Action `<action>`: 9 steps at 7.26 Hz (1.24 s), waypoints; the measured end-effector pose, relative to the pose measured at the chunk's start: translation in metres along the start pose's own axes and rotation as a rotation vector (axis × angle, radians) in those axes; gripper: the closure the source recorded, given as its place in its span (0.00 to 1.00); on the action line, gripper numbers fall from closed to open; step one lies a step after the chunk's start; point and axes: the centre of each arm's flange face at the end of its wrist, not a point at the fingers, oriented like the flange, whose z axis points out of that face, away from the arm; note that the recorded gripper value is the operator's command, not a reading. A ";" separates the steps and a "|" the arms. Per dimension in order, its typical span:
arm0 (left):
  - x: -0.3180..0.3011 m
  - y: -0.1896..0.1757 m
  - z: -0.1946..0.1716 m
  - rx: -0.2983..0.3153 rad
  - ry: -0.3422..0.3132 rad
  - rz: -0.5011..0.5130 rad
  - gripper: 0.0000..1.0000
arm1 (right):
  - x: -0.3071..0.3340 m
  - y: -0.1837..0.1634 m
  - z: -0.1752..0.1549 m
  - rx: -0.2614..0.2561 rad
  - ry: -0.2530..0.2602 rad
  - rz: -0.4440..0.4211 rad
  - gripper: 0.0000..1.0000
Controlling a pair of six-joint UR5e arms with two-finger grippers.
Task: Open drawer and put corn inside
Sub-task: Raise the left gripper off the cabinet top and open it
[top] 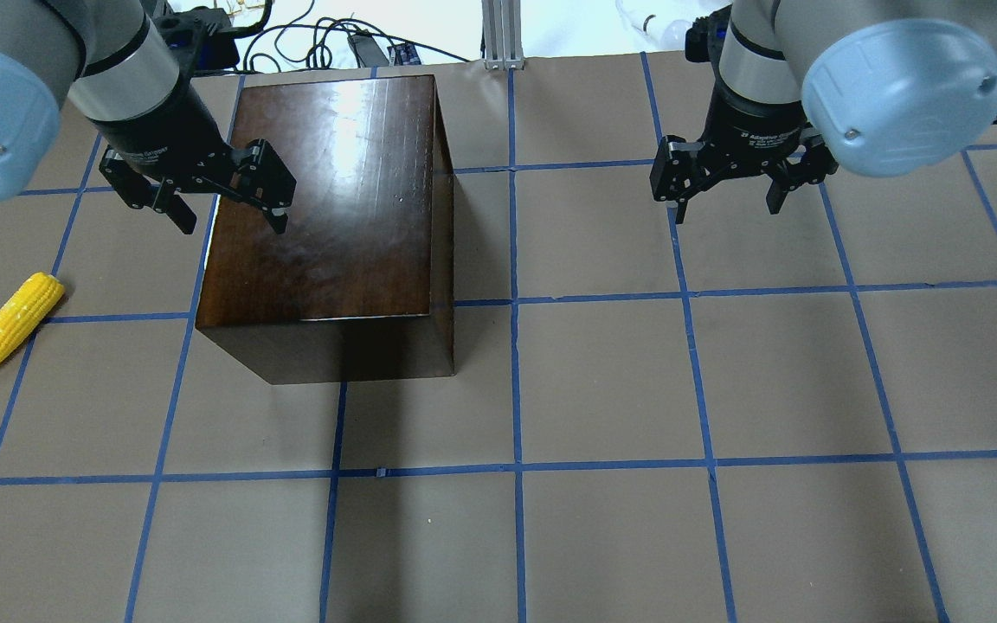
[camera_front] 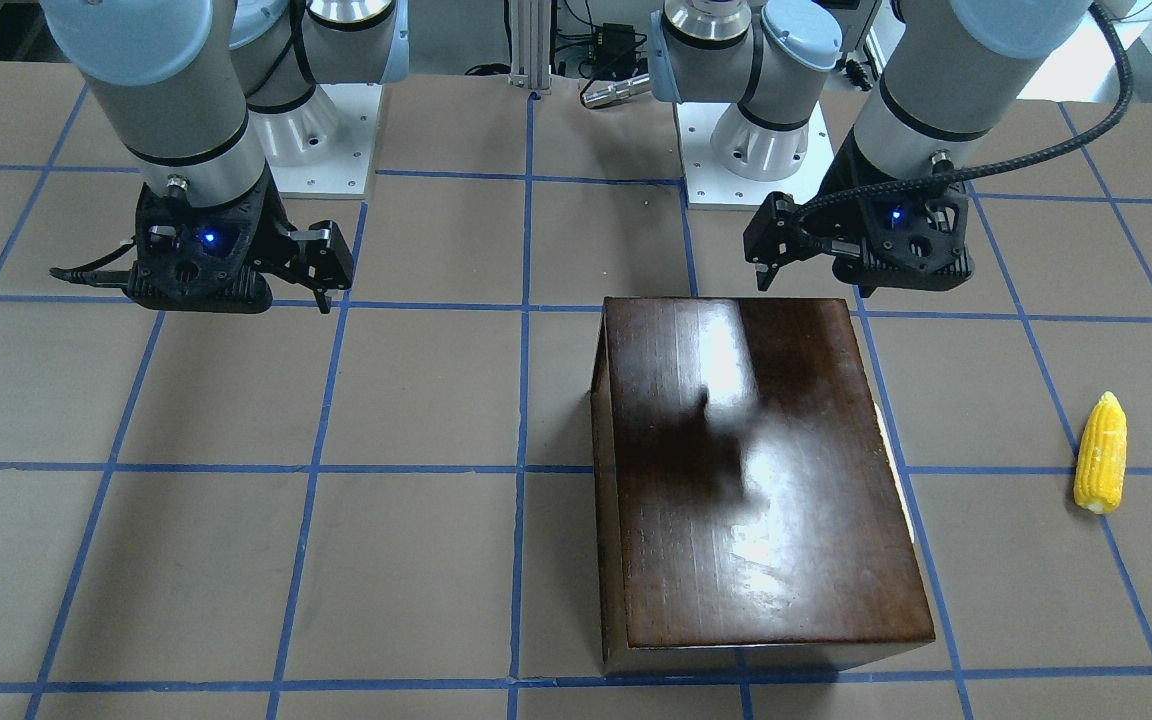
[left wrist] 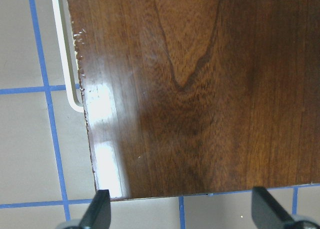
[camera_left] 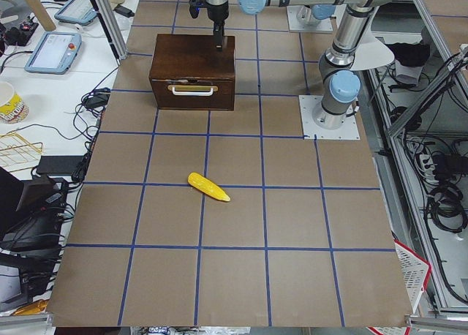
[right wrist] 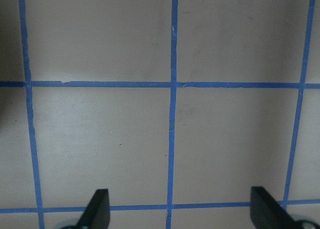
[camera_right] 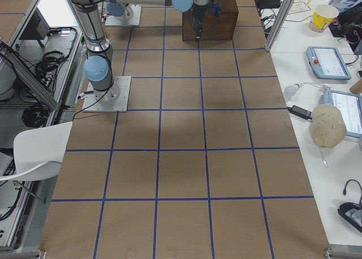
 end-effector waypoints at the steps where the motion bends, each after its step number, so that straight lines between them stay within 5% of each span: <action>1: 0.000 0.000 0.000 0.001 0.000 0.000 0.00 | 0.000 0.000 0.000 0.000 0.000 0.000 0.00; 9: -0.001 0.007 -0.014 0.030 -0.010 -0.003 0.00 | 0.000 0.000 0.000 -0.001 0.000 0.000 0.00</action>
